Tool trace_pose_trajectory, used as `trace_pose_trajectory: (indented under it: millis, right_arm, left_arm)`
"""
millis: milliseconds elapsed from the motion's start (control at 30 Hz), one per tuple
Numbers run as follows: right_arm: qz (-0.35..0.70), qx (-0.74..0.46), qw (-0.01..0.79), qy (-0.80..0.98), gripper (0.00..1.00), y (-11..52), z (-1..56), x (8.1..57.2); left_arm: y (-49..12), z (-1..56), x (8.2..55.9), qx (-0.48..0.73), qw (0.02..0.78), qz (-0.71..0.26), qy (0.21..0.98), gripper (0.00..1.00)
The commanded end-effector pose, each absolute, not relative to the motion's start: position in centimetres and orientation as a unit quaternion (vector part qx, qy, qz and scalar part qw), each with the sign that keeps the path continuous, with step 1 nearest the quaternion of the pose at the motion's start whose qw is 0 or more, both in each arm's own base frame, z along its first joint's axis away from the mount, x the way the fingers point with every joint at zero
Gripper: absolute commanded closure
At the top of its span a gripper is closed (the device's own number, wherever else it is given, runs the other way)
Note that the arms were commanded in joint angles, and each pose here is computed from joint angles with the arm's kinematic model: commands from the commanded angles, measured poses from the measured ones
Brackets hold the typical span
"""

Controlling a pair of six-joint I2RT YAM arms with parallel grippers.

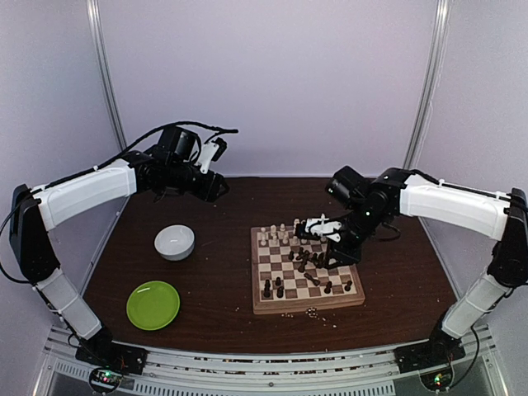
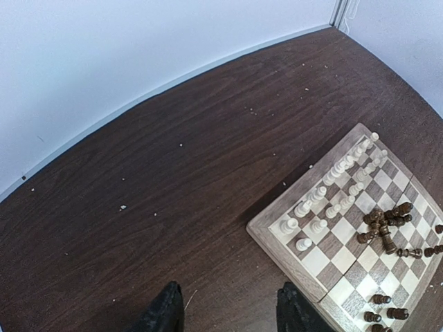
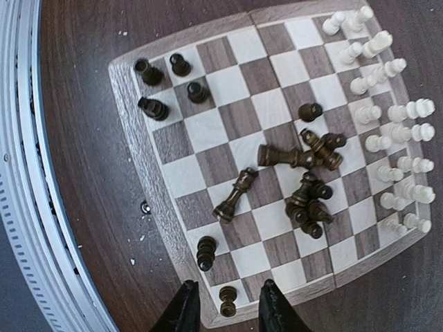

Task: Set up the chess pieces on the board
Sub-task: Place the bishop on c8, then pick up the king from the chessboard.

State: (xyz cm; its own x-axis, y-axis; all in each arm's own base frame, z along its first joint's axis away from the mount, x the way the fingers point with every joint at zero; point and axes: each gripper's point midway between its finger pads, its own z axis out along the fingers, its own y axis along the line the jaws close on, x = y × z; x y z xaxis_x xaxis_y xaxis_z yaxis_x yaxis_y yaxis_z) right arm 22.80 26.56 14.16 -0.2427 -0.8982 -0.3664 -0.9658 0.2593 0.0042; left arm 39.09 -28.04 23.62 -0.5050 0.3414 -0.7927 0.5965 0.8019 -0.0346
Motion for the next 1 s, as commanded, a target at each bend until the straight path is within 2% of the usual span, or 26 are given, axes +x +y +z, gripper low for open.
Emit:
trace_pose_trajectory:
  millis: [0,200,333,467,767,967]
  right_arm:
    - [0.096,-0.587,0.156,0.789,0.7,26.8,14.9,24.1]
    - [0.069,-0.582,0.112,0.803,0.72,27.4,10.9,24.7]
    - [0.058,-0.575,0.117,0.808,0.68,27.7,9.4,25.0]
    - [0.055,-0.582,0.09,0.806,0.66,27.9,7.7,24.1]
    - [0.035,-0.578,0.07,0.813,0.63,27.9,5.6,24.0]
    - [0.021,-0.571,0.056,0.819,0.65,27.7,4.5,24.3]
  left_arm:
    - [-28.4,25.8,39.3,0.275,0.437,-0.164,0.841,0.53]
    - [-28.2,26.2,39.2,0.275,0.442,-0.161,0.839,0.53]
    - [-28.2,26.1,39.2,0.274,0.441,-0.161,0.839,0.53]
    - [-28.3,26.1,39.2,0.276,0.44,-0.163,0.839,0.53]
    - [-28.4,26.0,39.1,0.277,0.439,-0.165,0.839,0.53]
    - [-28.4,26.1,39.1,0.277,0.439,-0.166,0.839,0.53]
